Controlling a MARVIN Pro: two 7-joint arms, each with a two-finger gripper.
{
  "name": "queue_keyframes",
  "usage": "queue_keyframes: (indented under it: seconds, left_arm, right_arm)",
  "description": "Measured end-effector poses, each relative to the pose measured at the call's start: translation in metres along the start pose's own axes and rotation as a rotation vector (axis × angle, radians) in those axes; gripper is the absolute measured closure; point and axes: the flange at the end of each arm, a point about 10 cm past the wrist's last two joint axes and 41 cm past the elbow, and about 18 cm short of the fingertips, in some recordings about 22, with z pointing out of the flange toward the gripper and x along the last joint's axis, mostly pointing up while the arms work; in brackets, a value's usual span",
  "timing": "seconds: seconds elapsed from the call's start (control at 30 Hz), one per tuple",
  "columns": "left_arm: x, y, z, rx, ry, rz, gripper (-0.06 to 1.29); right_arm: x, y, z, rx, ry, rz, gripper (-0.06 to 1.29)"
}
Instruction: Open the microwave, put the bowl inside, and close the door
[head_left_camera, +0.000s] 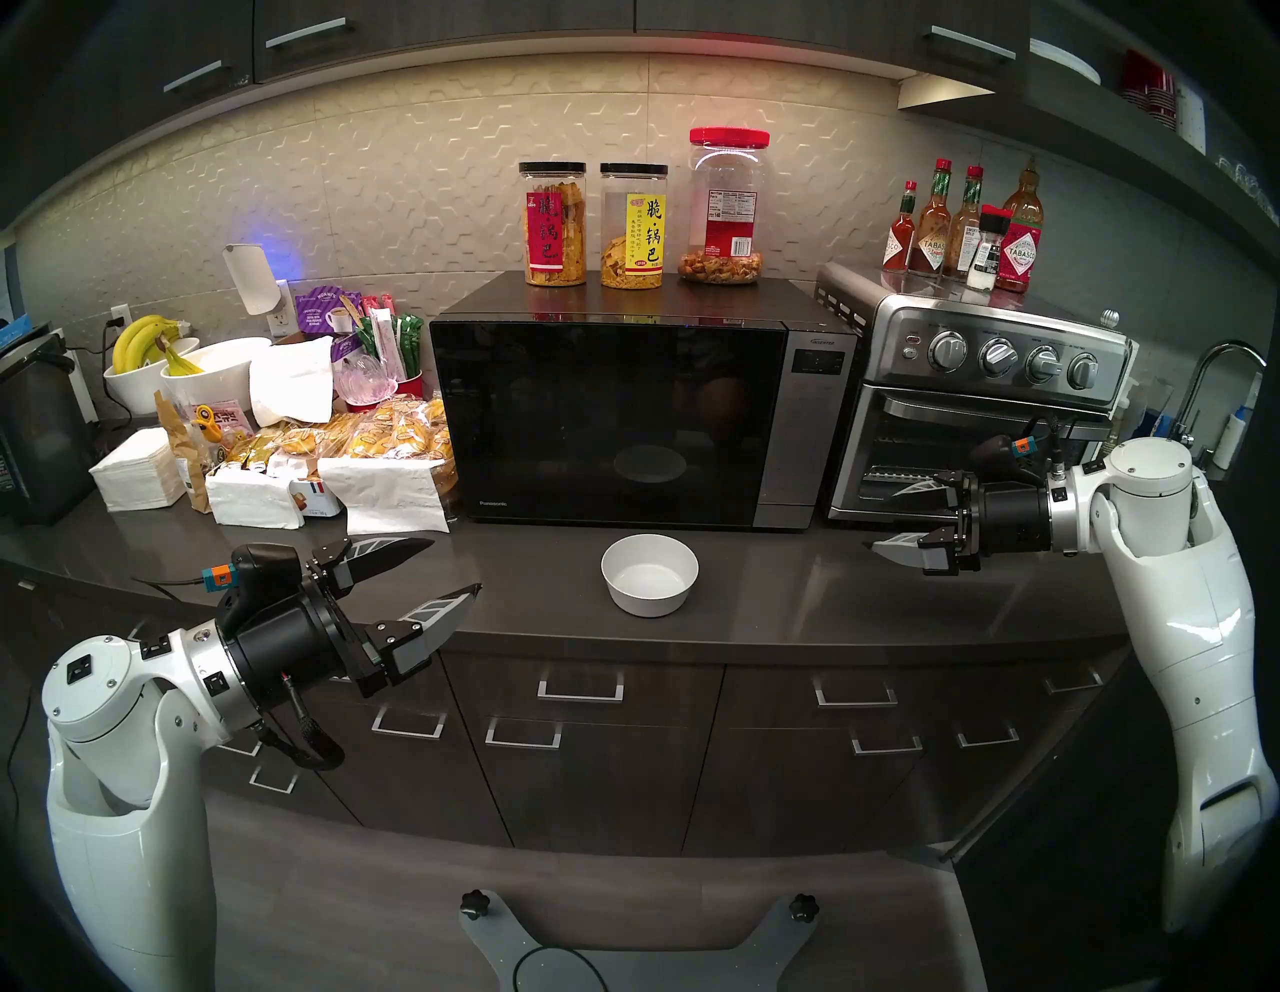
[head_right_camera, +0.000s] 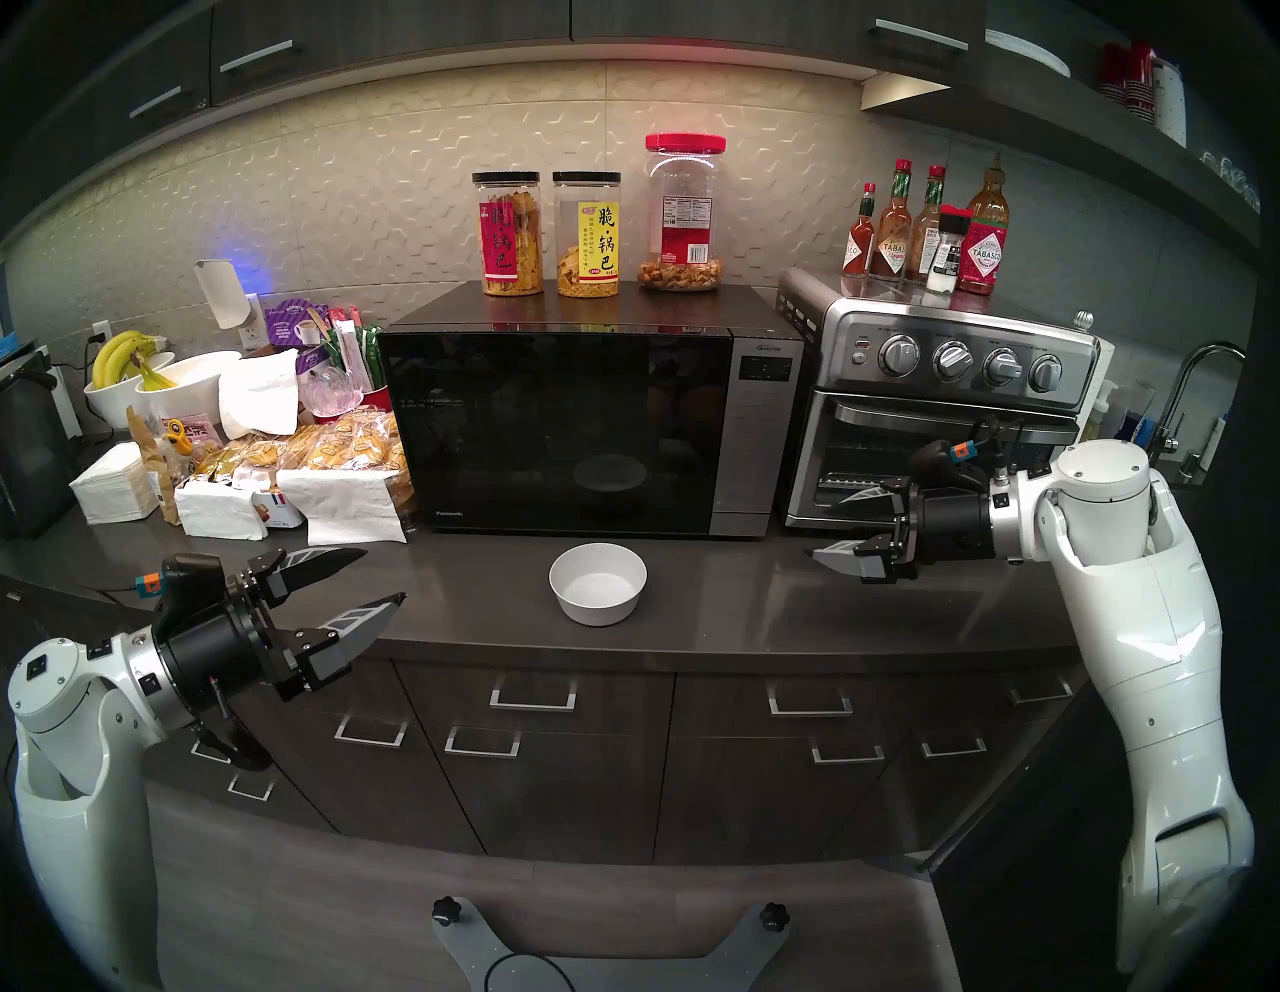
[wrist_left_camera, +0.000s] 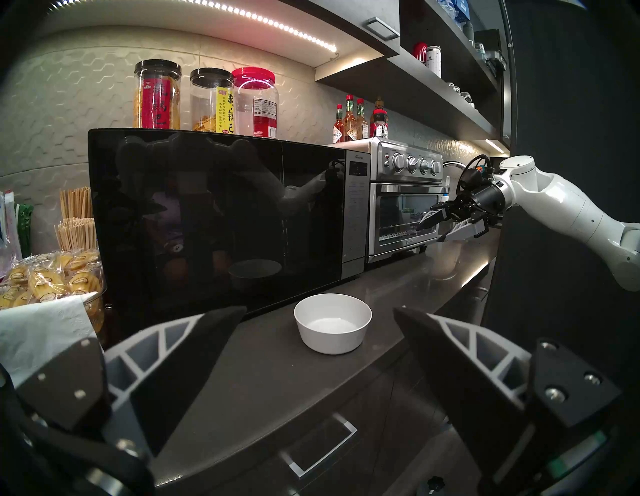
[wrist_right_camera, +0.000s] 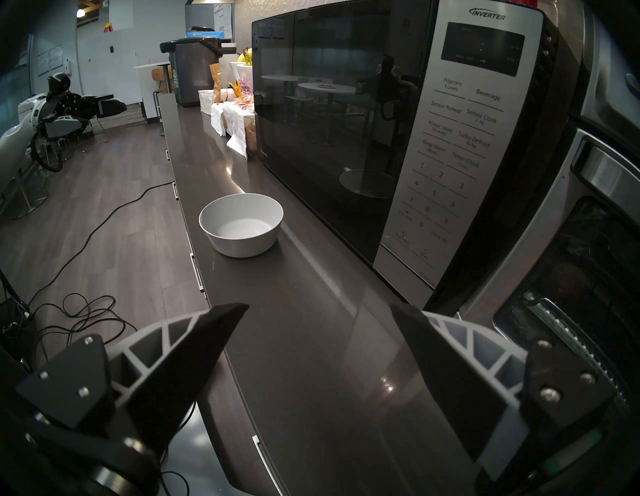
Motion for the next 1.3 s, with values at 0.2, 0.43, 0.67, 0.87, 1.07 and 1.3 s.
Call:
queue_keyframes:
  seconds: [0.2, 0.43, 0.67, 0.87, 1.07, 1.3]
  left_arm:
    - [-0.0001, 0.0, 0.0, 0.0, 0.0, 0.0, 0.0]
    - [-0.0002, -0.0001, -0.0001, 0.001, 0.0, -0.001, 0.0]
    - [-0.0002, -0.0001, -0.0001, 0.001, 0.0, -0.001, 0.0]
    - [-0.0003, -0.0001, -0.0001, 0.0, 0.0, -0.001, 0.0]
    - [-0.0003, -0.0001, -0.0001, 0.0, 0.0, 0.0, 0.0]
    - [-0.0003, -0.0001, -0.0001, 0.0, 0.0, 0.0, 0.0]
  right_arm:
    - [-0.0002, 0.0, 0.0001, 0.0, -0.001, 0.0, 0.03]
    - [-0.0004, 0.0, 0.0001, 0.0, -0.001, 0.001, 0.03]
    - [-0.0005, -0.0001, 0.0002, 0.0, -0.001, 0.001, 0.03]
    - [-0.0005, -0.0001, 0.0002, 0.0, -0.001, 0.001, 0.03]
    - [-0.0006, -0.0001, 0.0002, 0.0, -0.002, 0.001, 0.03]
    - [-0.0007, -0.0001, 0.0002, 0.0, -0.002, 0.001, 0.03]
